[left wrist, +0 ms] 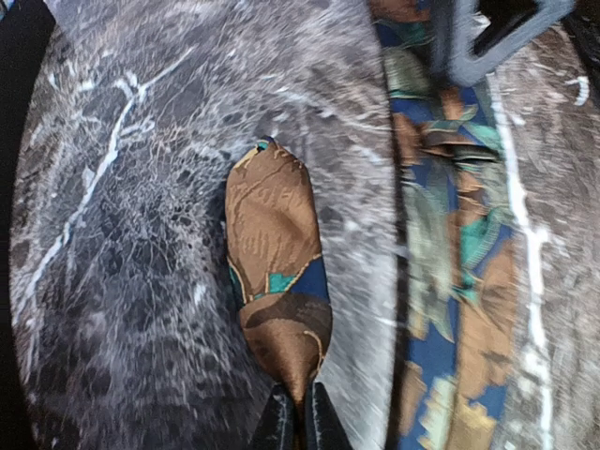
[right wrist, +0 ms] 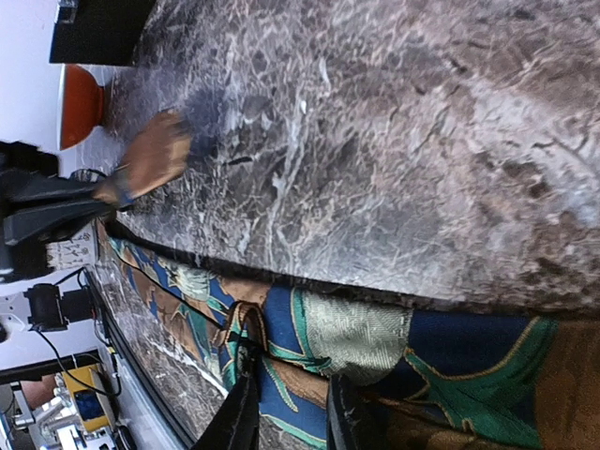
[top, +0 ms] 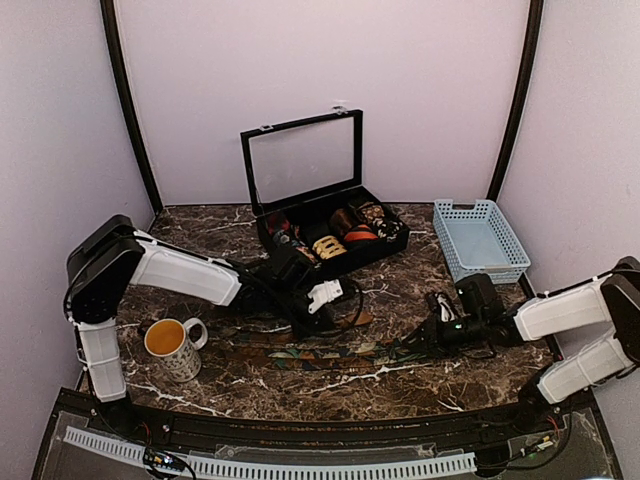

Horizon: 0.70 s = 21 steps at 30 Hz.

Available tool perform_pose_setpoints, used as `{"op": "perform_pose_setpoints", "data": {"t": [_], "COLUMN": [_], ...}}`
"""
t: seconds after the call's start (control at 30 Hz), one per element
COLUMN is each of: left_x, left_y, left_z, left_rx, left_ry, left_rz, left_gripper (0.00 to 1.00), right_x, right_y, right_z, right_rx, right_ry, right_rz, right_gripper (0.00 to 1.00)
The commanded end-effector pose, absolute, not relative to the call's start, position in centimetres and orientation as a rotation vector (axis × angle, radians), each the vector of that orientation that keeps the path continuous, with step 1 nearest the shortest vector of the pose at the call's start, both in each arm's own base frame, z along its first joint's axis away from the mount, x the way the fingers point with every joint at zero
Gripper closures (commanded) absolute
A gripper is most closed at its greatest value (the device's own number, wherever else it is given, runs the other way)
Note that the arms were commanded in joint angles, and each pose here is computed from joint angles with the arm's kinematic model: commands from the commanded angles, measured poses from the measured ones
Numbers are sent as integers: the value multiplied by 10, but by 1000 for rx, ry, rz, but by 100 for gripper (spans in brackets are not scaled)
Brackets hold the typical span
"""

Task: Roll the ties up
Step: Pick up the tie from the center of the board, then tie the tie at the center of the board.

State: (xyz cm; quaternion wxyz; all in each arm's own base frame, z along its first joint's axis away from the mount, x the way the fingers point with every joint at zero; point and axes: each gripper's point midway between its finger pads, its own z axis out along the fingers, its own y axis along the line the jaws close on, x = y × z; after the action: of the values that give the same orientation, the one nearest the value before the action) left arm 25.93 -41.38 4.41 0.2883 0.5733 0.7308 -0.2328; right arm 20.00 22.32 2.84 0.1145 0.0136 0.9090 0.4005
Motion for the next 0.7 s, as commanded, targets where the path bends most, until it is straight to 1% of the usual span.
{"op": "perform_pose_setpoints", "data": {"t": [0.0, 0.07, 0.2, 0.27, 0.4, 0.67], "left_x": [228, 217, 199, 196, 190, 187], "left_y": [-405, -404, -412, -415, -421, -427], "left_z": [88, 92, 92, 89, 79, 58], "left_rx": [1599, 1620, 1654, 1656, 1673, 1687], "left_ry": [1839, 1847, 1862, 1881, 1911, 1971], "left_rz": [-657, -671, -676, -673, -676, -671], "left_gripper": [100, 100, 100, 100, 100, 100], "right_x": [204, 204, 211, 216, 219, 212], "right_y": [231, 231, 226, 223, 217, 217], "right_z": [28, 29, 41, 49, 57, 43], "right_rx": [16, 2, -11, -7, 0, 0], "right_ry": [2629, 2628, 2599, 2575, 2555, 2598], "right_rz": [1185, 1178, 1132, 1117, 1110, 1140], "right_gripper": [74, 73, 62, 59, 57, 57]}}
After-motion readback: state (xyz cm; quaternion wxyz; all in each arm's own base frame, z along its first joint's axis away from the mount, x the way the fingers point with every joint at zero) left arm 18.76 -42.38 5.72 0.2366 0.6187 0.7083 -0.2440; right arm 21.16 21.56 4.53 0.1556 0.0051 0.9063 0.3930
